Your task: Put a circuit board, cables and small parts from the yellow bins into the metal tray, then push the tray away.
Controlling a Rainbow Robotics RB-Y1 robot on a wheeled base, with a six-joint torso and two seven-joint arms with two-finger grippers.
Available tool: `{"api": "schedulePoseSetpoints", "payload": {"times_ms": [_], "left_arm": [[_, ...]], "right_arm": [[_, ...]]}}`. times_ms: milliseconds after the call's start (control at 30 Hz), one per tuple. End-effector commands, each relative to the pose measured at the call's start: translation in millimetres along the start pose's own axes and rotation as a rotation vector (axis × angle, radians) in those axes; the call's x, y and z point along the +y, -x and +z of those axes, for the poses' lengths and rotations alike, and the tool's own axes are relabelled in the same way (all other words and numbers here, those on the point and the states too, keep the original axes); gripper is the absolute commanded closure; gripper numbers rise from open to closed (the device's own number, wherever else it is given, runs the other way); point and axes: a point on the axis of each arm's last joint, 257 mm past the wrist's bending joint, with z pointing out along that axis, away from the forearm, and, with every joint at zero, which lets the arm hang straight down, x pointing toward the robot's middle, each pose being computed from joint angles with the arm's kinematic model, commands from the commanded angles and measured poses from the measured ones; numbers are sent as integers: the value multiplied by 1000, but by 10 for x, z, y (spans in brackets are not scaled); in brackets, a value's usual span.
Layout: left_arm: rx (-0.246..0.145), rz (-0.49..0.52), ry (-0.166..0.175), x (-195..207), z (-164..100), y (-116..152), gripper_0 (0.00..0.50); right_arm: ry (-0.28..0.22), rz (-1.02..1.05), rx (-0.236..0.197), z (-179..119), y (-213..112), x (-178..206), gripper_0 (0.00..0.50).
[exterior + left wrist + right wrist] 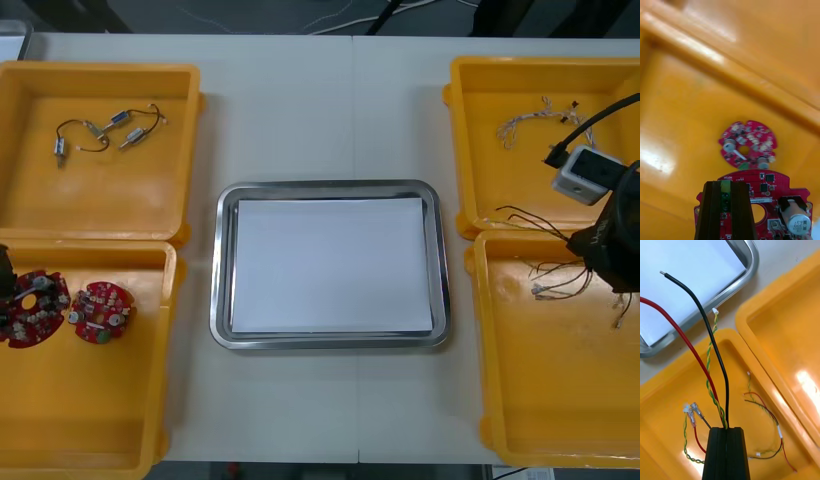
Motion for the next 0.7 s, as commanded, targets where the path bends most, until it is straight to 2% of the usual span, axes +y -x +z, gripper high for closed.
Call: {"api": "schedulePoseSetpoints", "payload": {"times_ms": [33, 133, 333, 700], "left_arm": [[-57, 173, -74, -567, -248, 150, 500], [-51, 235, -110, -842, -249, 90, 500], [-35, 340, -161, -1285, -207, -57, 500], [-21, 414, -214, -1857, -119, -312, 500]], "right_arm": [[-15, -114, -17, -96, 316, 49, 500], [-4, -147, -21, -79, 417, 108, 500], [9, -171, -28, -75, 495, 165, 500], [3, -162, -27, -78, 496, 148, 500]]}}
